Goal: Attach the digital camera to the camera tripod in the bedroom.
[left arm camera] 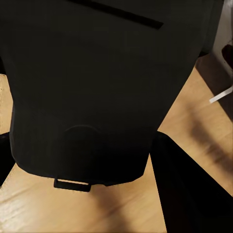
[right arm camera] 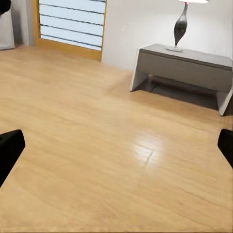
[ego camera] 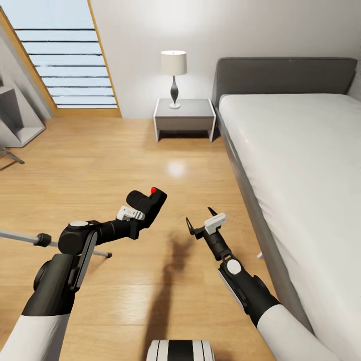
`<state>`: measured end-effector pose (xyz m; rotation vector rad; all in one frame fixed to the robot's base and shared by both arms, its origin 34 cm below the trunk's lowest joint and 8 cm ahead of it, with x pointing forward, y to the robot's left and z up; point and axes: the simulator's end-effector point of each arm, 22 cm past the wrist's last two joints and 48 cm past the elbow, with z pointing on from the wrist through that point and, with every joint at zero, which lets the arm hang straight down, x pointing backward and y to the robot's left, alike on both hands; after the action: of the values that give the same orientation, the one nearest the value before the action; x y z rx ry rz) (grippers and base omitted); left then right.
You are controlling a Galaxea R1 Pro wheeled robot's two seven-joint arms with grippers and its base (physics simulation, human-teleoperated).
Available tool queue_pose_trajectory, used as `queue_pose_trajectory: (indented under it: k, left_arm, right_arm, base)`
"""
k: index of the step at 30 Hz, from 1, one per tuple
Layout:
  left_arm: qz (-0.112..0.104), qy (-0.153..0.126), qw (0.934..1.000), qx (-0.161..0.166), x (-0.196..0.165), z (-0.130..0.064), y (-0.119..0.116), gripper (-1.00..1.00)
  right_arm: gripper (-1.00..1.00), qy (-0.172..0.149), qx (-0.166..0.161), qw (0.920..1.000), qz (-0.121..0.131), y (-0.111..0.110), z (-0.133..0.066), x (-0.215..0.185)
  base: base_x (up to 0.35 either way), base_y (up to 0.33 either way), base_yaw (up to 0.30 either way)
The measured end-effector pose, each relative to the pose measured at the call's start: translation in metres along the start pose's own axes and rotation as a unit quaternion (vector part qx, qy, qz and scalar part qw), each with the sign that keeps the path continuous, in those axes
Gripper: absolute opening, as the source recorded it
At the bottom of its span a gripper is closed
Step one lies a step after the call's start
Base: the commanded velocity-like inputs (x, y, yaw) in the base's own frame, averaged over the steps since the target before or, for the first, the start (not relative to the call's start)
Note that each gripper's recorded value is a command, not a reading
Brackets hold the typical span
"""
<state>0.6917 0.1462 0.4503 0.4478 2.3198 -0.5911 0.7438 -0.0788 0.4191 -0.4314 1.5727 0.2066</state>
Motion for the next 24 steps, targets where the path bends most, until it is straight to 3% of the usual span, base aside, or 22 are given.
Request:
queue_pose_trajectory:
  k: [9,24]
  left_arm:
    - [0.01,-0.015,0.9998,-0.003,-0.017,-0.015,-0.006,-1.0]
    - [0.03,-0.044,0.9985,-0.008,-0.047,-0.042,-0.018,-1.0]
  right_arm:
    - [1.0,0.01,-0.012,0.9999,-0.008,0.002,0.001,-0.013]
    - [1.0,-0.017,-0.006,0.9996,-0.02,-0.005,0.001,-0.054]
  base:
    - [0.0,0.0,0.0]
    - [0.0,0.0,0.0]
